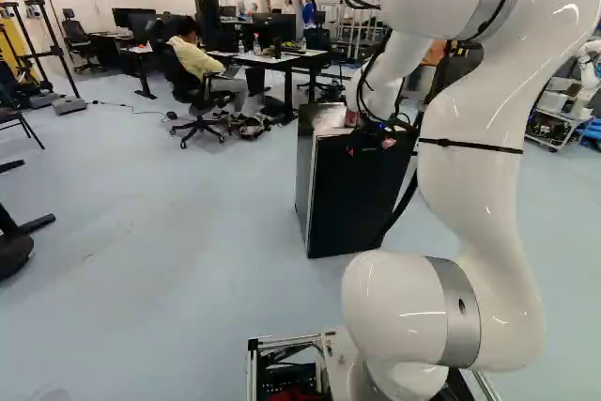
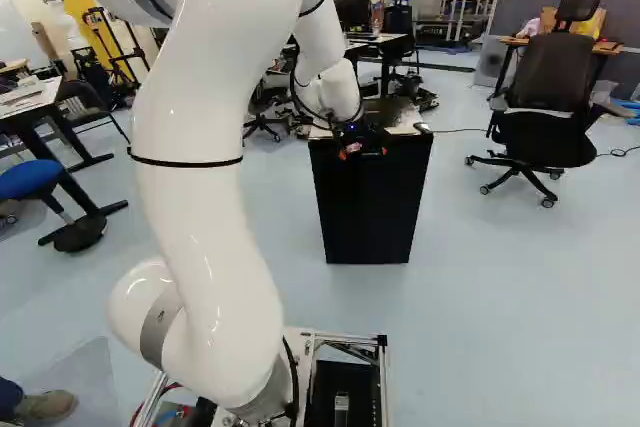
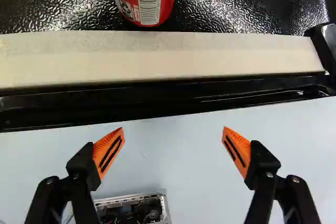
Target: Grab a drink from the fridge
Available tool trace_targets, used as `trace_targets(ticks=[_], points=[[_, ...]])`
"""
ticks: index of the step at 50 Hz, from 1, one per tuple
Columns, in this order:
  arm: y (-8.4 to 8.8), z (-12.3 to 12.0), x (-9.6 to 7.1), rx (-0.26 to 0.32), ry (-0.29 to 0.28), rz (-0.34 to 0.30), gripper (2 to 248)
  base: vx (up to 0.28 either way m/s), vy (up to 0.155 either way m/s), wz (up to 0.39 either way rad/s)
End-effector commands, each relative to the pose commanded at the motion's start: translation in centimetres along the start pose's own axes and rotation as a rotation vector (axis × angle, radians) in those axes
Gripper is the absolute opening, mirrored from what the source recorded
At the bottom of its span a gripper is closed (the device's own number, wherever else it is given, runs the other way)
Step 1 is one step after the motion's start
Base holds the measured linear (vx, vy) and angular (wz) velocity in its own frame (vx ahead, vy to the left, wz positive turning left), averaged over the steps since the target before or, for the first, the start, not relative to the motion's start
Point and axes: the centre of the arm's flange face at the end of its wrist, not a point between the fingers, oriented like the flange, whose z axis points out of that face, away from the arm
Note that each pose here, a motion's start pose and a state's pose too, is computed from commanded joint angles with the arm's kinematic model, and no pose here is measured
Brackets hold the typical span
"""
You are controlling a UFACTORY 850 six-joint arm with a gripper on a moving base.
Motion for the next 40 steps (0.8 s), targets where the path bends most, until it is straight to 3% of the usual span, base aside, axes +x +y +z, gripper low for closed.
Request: trace_targets(ticks=[40], points=[[0.0,-0.01,0.51,0.0,0.057,0.0,247,0.0,0.0,0.0]])
